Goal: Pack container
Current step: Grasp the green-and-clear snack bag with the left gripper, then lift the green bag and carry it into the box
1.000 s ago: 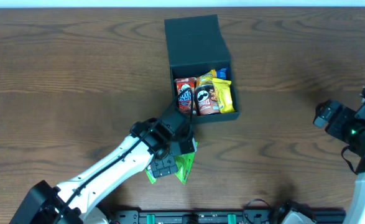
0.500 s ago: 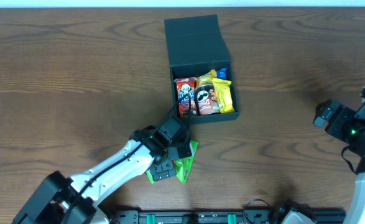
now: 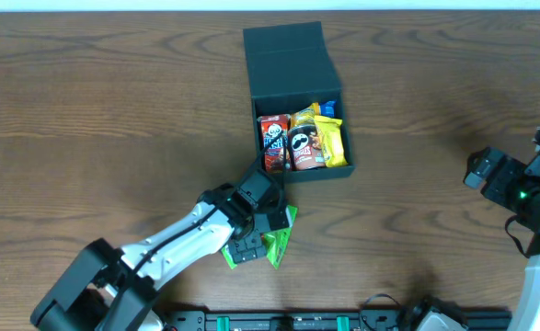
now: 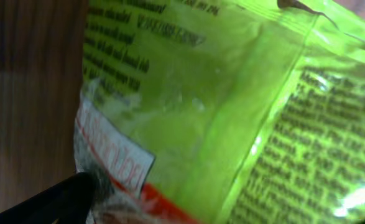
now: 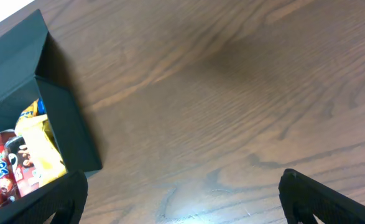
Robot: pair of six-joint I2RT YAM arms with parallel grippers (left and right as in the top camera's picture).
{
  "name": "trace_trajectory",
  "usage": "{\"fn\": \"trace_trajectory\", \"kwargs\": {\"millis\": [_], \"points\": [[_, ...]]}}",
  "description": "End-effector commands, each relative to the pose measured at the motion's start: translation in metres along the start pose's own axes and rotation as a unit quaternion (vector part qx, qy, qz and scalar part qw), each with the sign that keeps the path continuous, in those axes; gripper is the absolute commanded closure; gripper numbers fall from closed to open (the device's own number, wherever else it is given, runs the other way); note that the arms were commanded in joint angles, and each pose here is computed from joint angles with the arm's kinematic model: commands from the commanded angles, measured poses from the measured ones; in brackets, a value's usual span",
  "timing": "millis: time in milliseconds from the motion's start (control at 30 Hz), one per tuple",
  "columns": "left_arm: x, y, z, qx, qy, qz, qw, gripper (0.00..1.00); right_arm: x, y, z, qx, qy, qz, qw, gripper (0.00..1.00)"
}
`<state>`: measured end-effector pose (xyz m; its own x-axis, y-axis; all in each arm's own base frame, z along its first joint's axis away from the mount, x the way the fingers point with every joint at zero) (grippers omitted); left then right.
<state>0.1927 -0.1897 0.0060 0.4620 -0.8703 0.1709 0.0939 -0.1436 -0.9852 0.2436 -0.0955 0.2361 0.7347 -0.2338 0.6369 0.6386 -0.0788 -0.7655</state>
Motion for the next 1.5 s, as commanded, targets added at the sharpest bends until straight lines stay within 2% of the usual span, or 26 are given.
{"fn": "trace_trajectory", "kwargs": {"millis": [0,33,133,200,267,433,533,600,700,800,900,1000,1167,1233,1367,1467], "points": [[-0.01,0.017,-0.013,-0.039,0.005,0.022,0.999,0.02,0.001,-0.001,-0.001,0.001,-0.003,-0.002,1.0,0.01],[-0.01,0.018,-0.013,-0.04,0.005,0.025,0.999,0.0,0.001,-0.001,-0.001,0.001,-0.003,-0.002,1.0,0.01],[-0.01,0.017,-0.013,-0.04,0.003,0.024,0.999,0.15,0.001,-0.001,-0.001,0.001,-0.003,-0.002,1.0,0.02],[-0.009,0.016,-0.013,-0.04,0.003,0.021,0.999,0.28,0.001,-0.001,-0.001,0.001,-0.003,-0.002,1.0,0.01],[-0.008,0.014,-0.013,-0.038,-0.009,0.017,0.999,0.36,0.001,-0.001,-0.001,0.001,-0.003,-0.002,1.0,0.01],[-0.005,0.006,-0.012,-0.034,-0.045,0.007,0.998,0.46,0.001,-0.001,-0.001,0.001,-0.003,-0.002,1.0,0.01],[-0.004,0.0,-0.014,-0.033,-0.071,0.004,0.997,0.6,0.001,-0.001,-0.001,0.001,-0.003,-0.002,1.0,0.01],[-0.003,-0.005,-0.017,-0.033,-0.086,-0.001,0.996,0.73,0.001,-0.001,-0.001,0.001,-0.003,-0.002,1.0,0.01],[0.0,-0.018,-0.021,-0.031,-0.115,-0.016,0.993,0.72,0.001,-0.001,-0.001,0.001,-0.003,-0.002,1.0,0.01],[0.004,-0.033,-0.025,-0.031,-0.141,-0.037,0.989,0.66,0.001,-0.001,-0.001,0.001,-0.003,-0.002,1.0,0.01],[0.011,-0.049,-0.029,-0.032,-0.172,-0.068,0.982,0.66,0.001,-0.001,-0.001,0.001,-0.003,-0.002,1.0,0.01],[0.019,-0.068,-0.032,-0.037,-0.217,-0.105,0.97,0.7,0.001,-0.001,-0.001,0.001,-0.003,-0.002,1.0,0.01],[0.028,-0.093,-0.028,-0.042,-0.309,-0.159,0.937,0.79,0.001,-0.001,-0.001,0.001,-0.003,-0.002,1.0,0.01],[0.03,-0.099,-0.018,-0.022,-0.352,-0.177,0.919,0.81,0.001,-0.001,-0.001,0.001,-0.003,-0.002,1.0,0.01],[0.038,-0.106,0.0,0.006,-0.412,-0.214,0.886,0.82,0.001,-0.001,-0.001,0.001,-0.003,-0.002,1.0,0.01],[0.054,-0.115,0.007,0.001,-0.443,-0.253,0.86,0.83,0.001,-0.001,-0.001,0.001,-0.003,-0.002,1.0,0.01]]}}
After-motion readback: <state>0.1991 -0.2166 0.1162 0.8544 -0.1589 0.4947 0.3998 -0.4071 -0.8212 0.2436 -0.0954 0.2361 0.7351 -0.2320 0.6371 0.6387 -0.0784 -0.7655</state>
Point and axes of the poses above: each gripper's point midway between its finger pads, its own y axis out along the fingers, its own z axis along the line the jaws close on, x = y × z, the point moved 1 cm from there along -y, back along the fingers, and after that the axes turned 14 degrees about -y, right-handed, at the moved point
